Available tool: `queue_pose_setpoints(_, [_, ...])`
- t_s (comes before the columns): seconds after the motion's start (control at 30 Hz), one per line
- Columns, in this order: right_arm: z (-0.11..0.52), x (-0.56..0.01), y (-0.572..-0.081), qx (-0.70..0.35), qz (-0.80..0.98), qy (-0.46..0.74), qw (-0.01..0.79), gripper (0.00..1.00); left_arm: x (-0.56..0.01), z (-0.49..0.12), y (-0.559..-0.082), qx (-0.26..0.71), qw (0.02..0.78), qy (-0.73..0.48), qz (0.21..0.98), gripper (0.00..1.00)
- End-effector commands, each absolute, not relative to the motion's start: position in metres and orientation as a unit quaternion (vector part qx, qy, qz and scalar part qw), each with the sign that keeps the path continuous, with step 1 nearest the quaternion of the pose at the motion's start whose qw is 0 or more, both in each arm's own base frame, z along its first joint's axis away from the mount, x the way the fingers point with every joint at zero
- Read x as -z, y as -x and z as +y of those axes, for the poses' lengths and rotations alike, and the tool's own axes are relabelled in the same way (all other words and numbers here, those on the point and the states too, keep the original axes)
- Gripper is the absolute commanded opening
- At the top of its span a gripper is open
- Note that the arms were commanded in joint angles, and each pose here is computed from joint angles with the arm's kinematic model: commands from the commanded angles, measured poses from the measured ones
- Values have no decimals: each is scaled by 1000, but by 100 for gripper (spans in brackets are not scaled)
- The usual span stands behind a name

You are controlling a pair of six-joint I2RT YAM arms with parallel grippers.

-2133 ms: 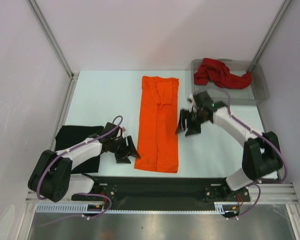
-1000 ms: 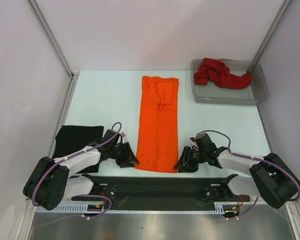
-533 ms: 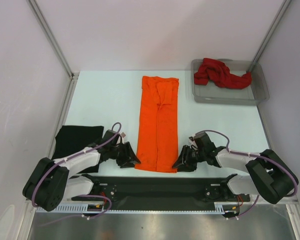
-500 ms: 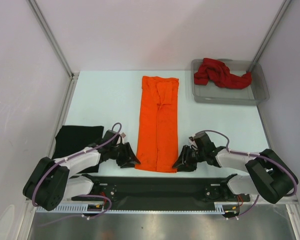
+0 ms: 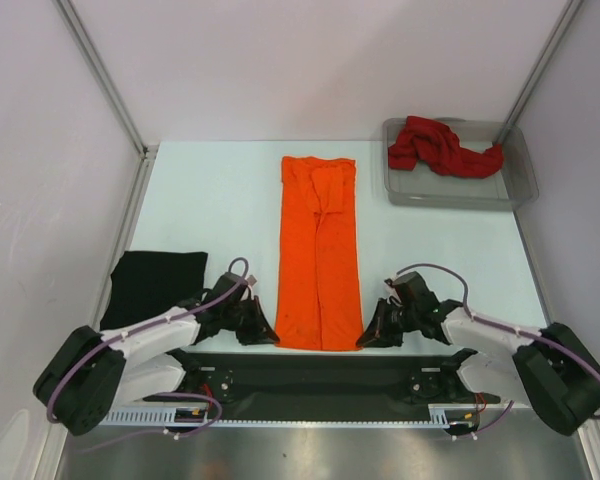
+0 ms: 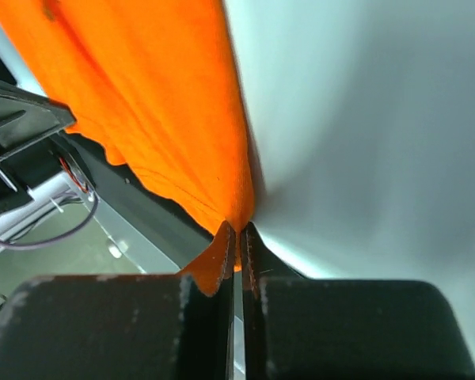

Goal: Fold and stack the t-shirts
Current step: Fold the tshirt

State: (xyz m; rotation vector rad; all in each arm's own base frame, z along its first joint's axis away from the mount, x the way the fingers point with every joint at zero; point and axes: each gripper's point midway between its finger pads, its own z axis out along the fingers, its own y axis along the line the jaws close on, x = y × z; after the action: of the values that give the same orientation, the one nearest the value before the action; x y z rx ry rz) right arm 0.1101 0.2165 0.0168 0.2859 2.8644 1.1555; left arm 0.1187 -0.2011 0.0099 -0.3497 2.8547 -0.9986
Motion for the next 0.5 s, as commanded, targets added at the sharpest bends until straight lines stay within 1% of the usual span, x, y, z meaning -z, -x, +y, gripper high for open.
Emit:
queue_pose_setpoints(0.0, [200,-12,-90,-347,934,-84,14,0,15,-176,-85,245,24,144,958,0])
queue_pose_setpoints(0.1, [197,-18,-78,-354,932,-75,10,0,6,-186,-78,254,29,143,956,0])
queue_pose_setpoints(0.13, [190,-20,-66,-351,933,-75,3,0,-6,-197,-73,254,35,140,956,1])
queue_pose_setpoints(0.23, [189,-28,-64,-357,931,-71,15,0,-17,-211,-72,263,39,135,954,0])
queue_pose_setpoints(0.37, [196,-42,-76,-373,926,-56,29,0,-43,-233,-86,283,54,137,948,0])
queue_pose_setpoints(0.4, [201,-48,-87,-373,926,-57,30,0,-61,-244,-98,298,73,133,943,0])
queue_pose_setpoints(0.47, [204,-54,-101,-367,928,-36,41,0,-69,-246,-112,285,90,136,944,0])
